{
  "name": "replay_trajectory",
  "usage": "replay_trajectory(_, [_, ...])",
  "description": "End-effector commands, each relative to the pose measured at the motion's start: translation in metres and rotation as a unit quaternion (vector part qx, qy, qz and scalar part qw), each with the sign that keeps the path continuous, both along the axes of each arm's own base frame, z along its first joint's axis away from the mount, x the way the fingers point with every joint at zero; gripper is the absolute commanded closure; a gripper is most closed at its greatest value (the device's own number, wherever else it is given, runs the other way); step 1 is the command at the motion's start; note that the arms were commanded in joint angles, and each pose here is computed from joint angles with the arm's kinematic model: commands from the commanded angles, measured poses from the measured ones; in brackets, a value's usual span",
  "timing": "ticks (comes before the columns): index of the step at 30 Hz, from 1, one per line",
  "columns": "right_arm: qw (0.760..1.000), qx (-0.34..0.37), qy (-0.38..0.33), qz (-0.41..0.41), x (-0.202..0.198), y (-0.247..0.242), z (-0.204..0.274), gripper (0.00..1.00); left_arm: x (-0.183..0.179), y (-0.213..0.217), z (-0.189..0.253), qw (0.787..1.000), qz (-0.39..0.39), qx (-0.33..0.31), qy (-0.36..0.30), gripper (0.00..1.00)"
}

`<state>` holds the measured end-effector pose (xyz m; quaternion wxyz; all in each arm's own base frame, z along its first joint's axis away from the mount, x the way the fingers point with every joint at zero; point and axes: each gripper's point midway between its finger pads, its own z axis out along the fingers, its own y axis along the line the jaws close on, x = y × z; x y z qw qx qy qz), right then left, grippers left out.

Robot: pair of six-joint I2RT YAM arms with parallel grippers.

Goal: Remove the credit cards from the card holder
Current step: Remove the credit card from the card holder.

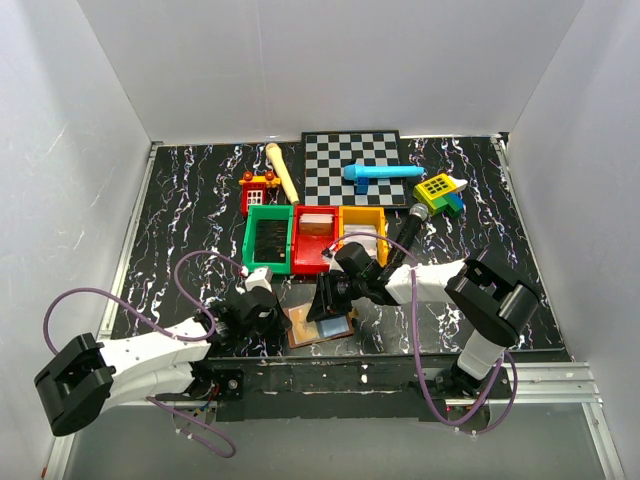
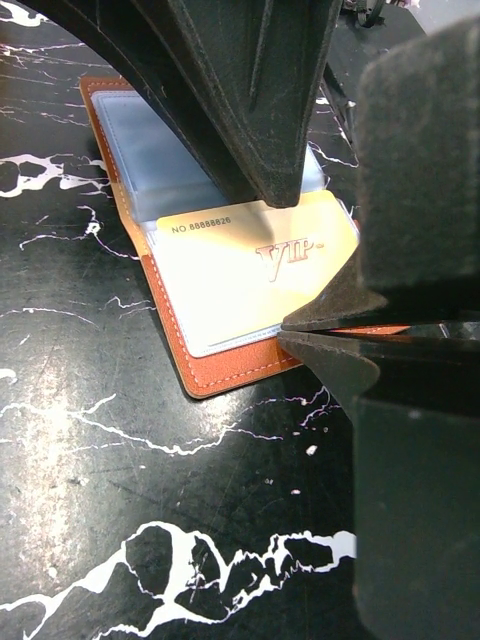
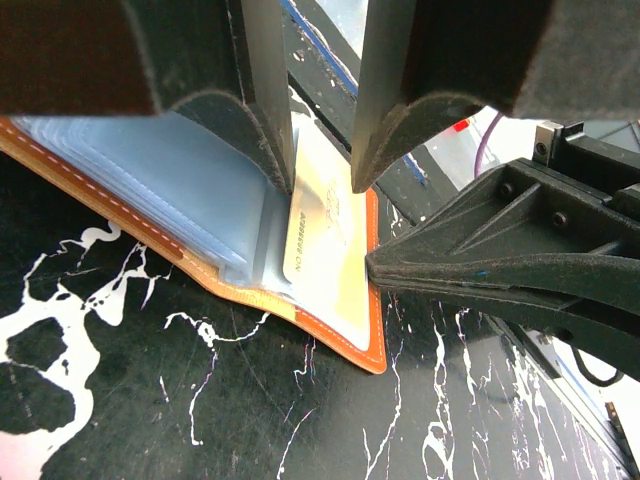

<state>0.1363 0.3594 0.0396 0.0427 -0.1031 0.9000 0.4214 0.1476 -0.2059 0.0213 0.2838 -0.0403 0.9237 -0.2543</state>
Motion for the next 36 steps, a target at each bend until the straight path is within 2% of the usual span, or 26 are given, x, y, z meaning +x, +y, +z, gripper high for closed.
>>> replay_trajectory(1, [1.000, 0.022, -0.006, 0.008, 0.000, 0.008, 0.007, 0.63, 0.001, 0.000, -0.004, 1.000, -0.003, 0.010, 0.002, 1.00])
replay_trajectory(15, [0.996, 0.086, 0.012, 0.006, -0.005, 0.020, 0.020, 0.60, -0.003, -0.001, -0.015, 1.000, -0.006, 0.016, 0.018, 1.00])
replay_trajectory(36, [0.993, 0.118, 0.007, -0.003, -0.001, 0.026, 0.030, 0.55, -0.006, -0.002, -0.018, 1.000, -0.013, 0.010, 0.021, 1.00])
